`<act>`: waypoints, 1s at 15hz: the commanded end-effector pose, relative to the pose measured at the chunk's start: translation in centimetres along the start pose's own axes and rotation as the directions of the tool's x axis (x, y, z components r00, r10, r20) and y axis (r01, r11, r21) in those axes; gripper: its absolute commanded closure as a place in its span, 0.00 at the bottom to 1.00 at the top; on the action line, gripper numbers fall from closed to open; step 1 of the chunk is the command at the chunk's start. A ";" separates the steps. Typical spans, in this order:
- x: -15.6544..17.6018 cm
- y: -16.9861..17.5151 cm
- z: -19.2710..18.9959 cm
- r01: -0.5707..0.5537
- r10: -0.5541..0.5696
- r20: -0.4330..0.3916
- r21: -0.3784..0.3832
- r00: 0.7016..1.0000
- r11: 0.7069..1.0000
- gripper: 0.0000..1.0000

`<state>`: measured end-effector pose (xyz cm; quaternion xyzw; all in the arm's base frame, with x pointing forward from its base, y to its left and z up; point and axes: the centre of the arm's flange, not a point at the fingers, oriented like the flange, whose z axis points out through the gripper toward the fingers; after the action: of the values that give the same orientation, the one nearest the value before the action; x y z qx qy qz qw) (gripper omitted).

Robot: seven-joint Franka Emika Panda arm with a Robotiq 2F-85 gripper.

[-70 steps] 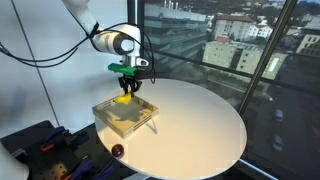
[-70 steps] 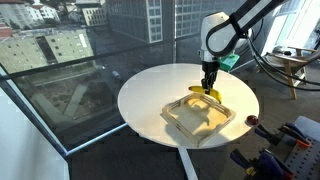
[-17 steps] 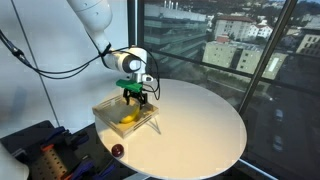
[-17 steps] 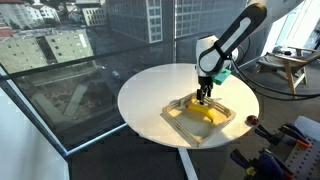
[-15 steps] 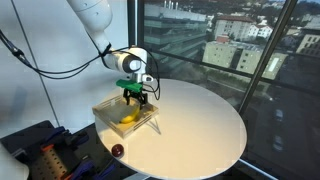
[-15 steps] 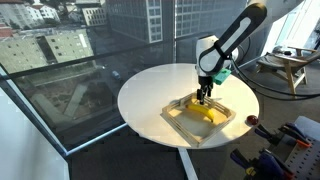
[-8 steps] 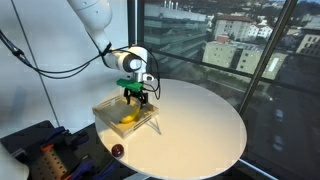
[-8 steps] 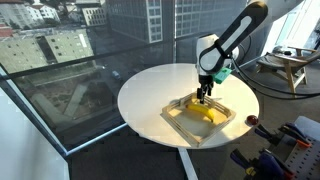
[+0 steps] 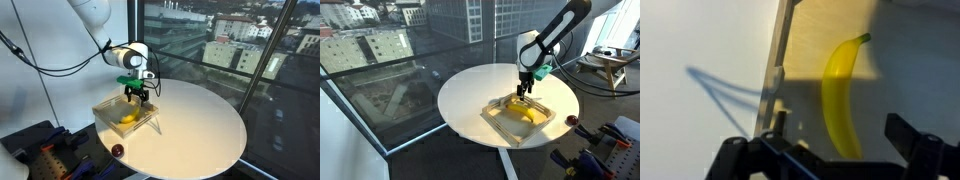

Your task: Put the banana in the box

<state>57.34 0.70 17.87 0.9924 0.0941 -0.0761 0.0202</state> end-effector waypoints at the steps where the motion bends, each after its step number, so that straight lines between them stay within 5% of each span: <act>1: -0.9 0.4 -2.4 -0.022 0.022 -0.001 -0.012 1.000 1.000 0.00; 15: -3.3 0.7 -6.9 -0.056 0.056 -0.018 -0.007 0.998 0.998 0.00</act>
<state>56.73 0.02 23.54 0.9943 0.0815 -0.0647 0.0226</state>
